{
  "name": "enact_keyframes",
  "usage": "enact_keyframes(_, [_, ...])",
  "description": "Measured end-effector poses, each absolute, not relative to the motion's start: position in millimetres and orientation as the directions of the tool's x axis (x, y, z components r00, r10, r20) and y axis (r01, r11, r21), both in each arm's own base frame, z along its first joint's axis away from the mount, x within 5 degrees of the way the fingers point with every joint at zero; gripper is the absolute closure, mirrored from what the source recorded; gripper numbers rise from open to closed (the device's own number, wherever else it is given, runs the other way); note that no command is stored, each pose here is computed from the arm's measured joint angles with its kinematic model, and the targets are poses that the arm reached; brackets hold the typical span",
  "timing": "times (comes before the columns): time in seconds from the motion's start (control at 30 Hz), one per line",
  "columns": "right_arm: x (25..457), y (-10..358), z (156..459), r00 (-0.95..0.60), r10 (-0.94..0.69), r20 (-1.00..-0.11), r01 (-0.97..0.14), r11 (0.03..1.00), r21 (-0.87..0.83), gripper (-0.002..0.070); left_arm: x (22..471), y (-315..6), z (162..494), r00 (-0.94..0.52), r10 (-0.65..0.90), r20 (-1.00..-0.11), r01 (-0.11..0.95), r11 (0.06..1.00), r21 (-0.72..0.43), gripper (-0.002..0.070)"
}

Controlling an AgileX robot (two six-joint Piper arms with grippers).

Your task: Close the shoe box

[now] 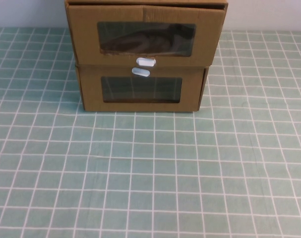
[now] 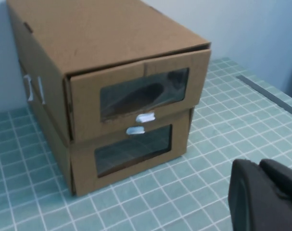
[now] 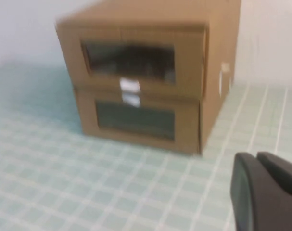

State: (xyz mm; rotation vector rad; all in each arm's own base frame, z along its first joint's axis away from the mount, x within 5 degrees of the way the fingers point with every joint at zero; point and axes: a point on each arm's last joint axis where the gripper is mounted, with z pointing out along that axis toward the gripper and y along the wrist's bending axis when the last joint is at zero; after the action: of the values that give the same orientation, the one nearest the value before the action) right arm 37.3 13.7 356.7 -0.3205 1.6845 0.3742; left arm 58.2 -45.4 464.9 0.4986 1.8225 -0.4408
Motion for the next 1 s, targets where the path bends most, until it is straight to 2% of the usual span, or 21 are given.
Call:
enact_keyframes(0.13, [51.0,19.6,310.6,-0.23,-0.071,-0.971,-0.402,0.915,0.028,0.069,44.4,-38.9,415.9,-0.255,0.053,-0.965,0.492,0.867,-0.083,0.0678])
enact_keyframes(0.33, [60.0,24.1,273.1,-0.273,-0.126,-0.954,-0.404,0.915,-0.005,0.069,22.9,-33.7,347.5,-0.263,-0.035,-0.964,0.463,0.872,-0.158,0.0678])
enact_keyframes(0.47, [61.7,25.2,259.9,-0.297,-0.142,-0.944,-0.406,0.914,-0.01,0.069,16.5,-30.6,321.3,-0.217,-0.062,-0.974,0.45,0.879,-0.157,0.0678])
enact_keyframes(0.67, [62.5,25.6,246.1,-0.332,-0.161,-0.929,-0.407,0.914,-0.014,0.069,32.7,-23.4,299.2,-0.099,-0.07,-0.993,0.363,0.926,-0.102,0.0678])
enact_keyframes(1.0, [62.3,25.3,244.7,-0.341,-0.166,-0.925,-0.405,0.914,-0.015,0.069,46.7,-24.3,255.9,-0.193,-0.055,-0.98,0.332,0.936,-0.118,0.0678])
